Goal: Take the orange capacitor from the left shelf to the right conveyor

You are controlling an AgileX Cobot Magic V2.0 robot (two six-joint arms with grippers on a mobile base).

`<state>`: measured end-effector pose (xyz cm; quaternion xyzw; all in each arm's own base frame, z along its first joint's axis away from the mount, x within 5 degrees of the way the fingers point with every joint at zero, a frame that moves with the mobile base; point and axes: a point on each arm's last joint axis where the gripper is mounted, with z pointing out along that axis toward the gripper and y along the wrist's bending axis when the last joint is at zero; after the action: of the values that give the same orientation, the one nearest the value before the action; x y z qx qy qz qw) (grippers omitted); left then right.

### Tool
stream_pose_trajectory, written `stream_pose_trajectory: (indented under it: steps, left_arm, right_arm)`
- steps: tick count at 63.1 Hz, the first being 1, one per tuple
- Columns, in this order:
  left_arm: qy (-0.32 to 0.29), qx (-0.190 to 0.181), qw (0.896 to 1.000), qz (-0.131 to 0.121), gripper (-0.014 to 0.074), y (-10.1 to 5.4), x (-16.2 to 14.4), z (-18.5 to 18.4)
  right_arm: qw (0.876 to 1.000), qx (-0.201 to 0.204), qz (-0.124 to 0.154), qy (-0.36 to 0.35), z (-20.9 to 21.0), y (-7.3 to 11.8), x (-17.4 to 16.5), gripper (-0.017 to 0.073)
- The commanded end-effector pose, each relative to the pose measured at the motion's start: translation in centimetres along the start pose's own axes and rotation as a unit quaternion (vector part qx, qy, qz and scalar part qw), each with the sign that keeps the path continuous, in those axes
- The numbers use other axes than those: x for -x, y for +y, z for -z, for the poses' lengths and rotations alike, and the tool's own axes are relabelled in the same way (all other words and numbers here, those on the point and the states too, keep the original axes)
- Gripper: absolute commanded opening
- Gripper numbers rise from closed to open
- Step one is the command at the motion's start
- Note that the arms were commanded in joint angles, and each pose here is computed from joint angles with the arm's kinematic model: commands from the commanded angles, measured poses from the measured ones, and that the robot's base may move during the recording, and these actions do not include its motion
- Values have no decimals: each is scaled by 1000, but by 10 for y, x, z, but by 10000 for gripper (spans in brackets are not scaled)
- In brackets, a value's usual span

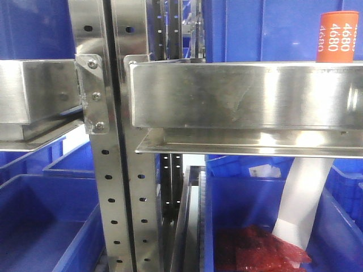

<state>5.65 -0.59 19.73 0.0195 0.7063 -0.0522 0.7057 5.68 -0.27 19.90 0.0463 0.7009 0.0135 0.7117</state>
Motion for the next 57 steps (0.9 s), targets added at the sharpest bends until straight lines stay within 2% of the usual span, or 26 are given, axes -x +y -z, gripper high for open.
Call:
stream_pose_trajectory:
  steps: [1,57]
  left_arm:
    - [-53,-3,999,2,-127,0,10,2]
    - [-53,-3,999,2,-127,0,10,2]
  right_arm:
    - [999,0,1,-54,2,0,10,54]
    - [998,0,1,-56,2,0,11,54]
